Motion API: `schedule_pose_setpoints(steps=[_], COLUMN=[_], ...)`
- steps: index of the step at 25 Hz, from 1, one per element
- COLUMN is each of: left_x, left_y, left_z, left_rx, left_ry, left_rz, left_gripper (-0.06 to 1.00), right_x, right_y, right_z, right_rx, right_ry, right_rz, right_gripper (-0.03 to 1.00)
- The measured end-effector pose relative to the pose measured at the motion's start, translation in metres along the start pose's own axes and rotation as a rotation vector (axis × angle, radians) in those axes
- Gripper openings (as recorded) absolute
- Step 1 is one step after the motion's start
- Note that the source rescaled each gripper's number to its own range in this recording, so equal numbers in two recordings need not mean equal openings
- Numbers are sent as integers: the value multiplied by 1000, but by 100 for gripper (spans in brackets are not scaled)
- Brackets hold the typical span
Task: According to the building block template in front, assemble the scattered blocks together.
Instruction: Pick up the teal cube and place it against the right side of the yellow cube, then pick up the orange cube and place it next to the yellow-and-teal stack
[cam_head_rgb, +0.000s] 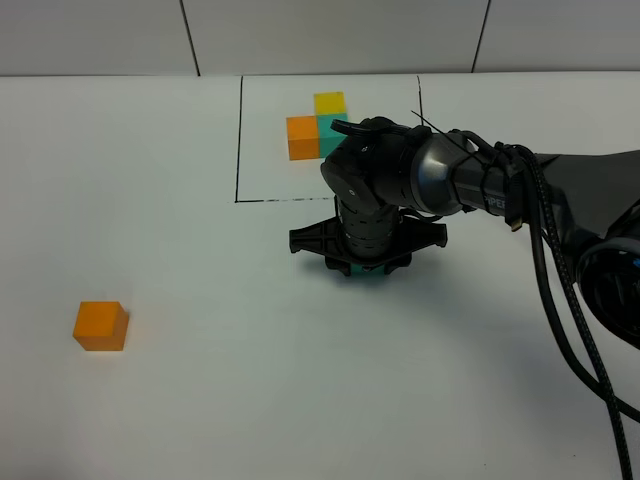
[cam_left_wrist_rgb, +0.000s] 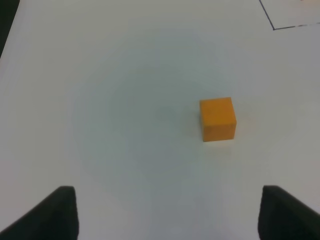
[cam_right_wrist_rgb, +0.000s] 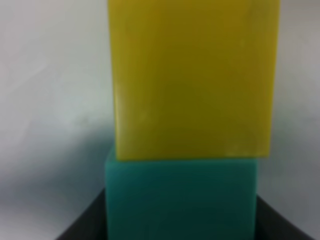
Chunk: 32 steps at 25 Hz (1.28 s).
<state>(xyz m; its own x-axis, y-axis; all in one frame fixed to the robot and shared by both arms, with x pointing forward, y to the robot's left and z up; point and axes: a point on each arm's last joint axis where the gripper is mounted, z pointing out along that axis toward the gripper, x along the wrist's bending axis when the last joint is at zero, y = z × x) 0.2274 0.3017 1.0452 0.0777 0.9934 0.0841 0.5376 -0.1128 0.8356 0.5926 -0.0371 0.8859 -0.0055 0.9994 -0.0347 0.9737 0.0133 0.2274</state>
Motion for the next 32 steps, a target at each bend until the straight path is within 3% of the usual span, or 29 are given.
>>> schedule_pose_setpoints(steps=[24,26,30,32], left_x=[0,0,0,0], left_y=[0,0,0,0], left_z=[0,0,0,0], left_rx=[0,0,0,0], left_ry=[0,0,0,0], left_rz=[0,0,0,0], left_gripper=[72,72,72,72], right_x=[1,0,0,-1], right_y=[0,1,2,4], right_z=[0,-1,-7,-18], right_rx=[11,8,0,-15], right_ry=[16,23,40,53], right_rz=[15,13,-18,-44], right_gripper=[4,17,71,90])
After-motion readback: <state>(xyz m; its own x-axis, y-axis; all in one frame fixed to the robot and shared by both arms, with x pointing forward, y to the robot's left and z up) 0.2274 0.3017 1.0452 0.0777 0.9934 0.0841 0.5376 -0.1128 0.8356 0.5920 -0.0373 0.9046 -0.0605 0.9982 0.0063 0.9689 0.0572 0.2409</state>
